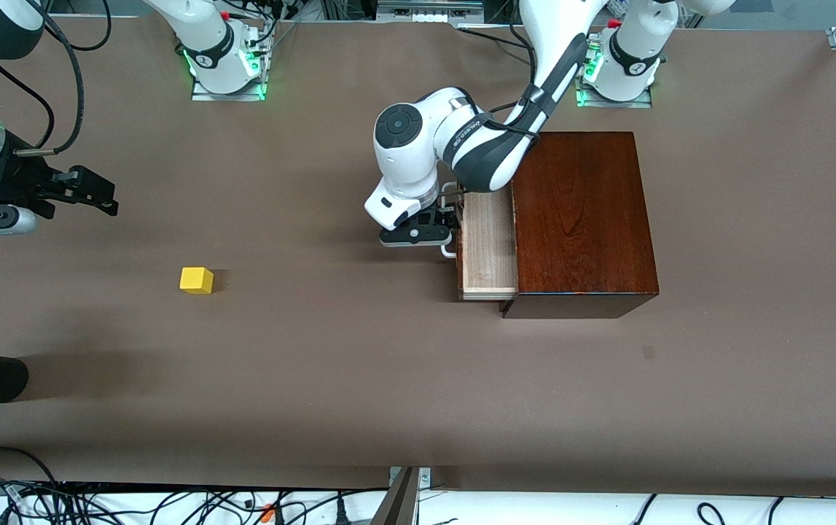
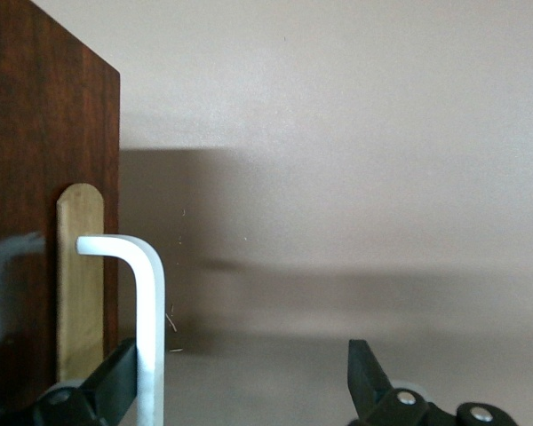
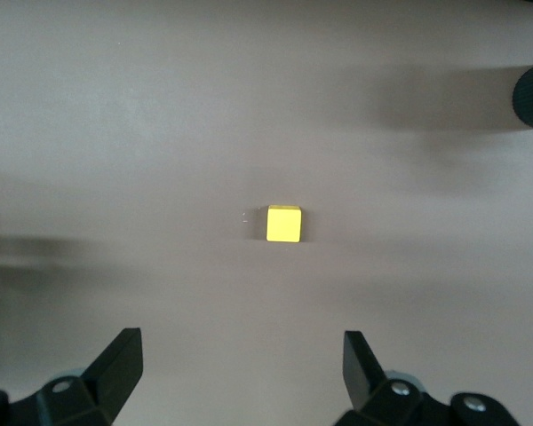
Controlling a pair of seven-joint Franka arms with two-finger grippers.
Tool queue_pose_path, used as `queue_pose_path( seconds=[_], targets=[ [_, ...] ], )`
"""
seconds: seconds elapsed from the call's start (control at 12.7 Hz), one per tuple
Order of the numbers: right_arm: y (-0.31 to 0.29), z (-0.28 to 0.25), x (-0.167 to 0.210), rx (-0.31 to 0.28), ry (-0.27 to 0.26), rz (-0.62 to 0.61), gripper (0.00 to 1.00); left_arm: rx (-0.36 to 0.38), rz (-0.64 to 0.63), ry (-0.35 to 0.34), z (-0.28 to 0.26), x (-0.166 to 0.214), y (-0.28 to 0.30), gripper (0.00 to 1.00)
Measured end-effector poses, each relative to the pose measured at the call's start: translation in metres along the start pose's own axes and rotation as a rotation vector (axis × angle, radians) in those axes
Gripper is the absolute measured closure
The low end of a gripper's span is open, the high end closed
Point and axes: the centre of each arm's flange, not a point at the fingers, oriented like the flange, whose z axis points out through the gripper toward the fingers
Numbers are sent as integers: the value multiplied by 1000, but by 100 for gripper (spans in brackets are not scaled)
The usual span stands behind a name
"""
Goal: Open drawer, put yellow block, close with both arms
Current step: 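Pull the drawer open by its handle with the left gripper, then reach the right gripper to the yellow cube while the left gripper releases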
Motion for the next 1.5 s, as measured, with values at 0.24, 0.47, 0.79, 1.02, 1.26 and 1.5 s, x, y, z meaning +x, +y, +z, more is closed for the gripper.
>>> queue_pose_path(
  seconds=[0.24,0.47,0.79,1.02,1.26,1.5],
  targets=[
    [0,0,0,21,-1,5,0,-1,0,0,0,0,0,0],
    [2,16,6,20,-27,10,0,-4,0,1,0,0,1,0],
    [3,78,27,12,-123,11,0,-17,3,7,-5,-2,5,0],
    [3,112,39,8,-112,10,0,-18,45,-21,-26,-12,13,0],
    [11,176,40,4,-75,4,0,2,110,-43,-63,-22,12,0],
    [19,257,34,-6,-76,11,0,32,130,-53,-101,-9,-16,0]
  ],
)
